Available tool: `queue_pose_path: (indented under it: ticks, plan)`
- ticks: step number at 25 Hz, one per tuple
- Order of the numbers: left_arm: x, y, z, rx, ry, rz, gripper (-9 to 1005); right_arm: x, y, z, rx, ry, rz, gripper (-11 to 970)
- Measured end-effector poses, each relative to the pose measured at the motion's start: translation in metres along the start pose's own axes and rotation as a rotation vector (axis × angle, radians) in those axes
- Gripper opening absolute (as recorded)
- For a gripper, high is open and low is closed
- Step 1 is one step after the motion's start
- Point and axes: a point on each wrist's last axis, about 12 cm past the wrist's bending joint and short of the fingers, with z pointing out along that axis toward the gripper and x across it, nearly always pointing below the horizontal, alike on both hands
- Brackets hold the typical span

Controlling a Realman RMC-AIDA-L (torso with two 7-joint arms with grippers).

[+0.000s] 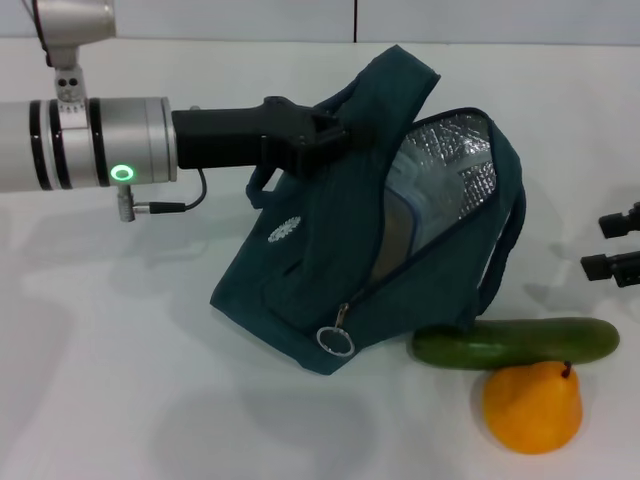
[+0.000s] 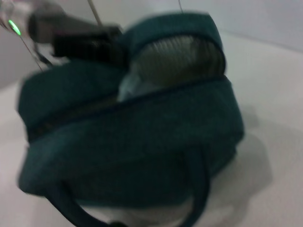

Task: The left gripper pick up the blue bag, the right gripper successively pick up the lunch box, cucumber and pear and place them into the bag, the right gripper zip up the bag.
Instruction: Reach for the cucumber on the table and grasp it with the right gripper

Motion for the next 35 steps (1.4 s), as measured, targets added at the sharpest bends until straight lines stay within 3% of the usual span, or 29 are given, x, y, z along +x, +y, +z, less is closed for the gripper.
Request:
queue_pose_path:
  ticks: [2, 7, 17, 35]
  plan:
    - [0.0, 0.0, 0.0, 0.0, -0.001, 0.001, 40, -0.009, 0.001, -0.001, 0.003, 0.049, -0.028, 679]
    - [0.001, 0.0, -0.001, -0.002, -0.001, -0.003, 40, -0.027, 0.012, 0.002, -0.037, 0.146, -0.103, 725]
    - [-0.001, 0.001, 0.0, -0.004, -0.003, 0.003, 40, -0.05, 0.024, 0.026, -0.044, 0.435, -0.205, 722]
    - [-0.009, 0.002, 0.013, 0.002, -0.014, 0.026, 41, -0.061, 0.039, 0.066, -0.061, 0.584, -0.364, 717]
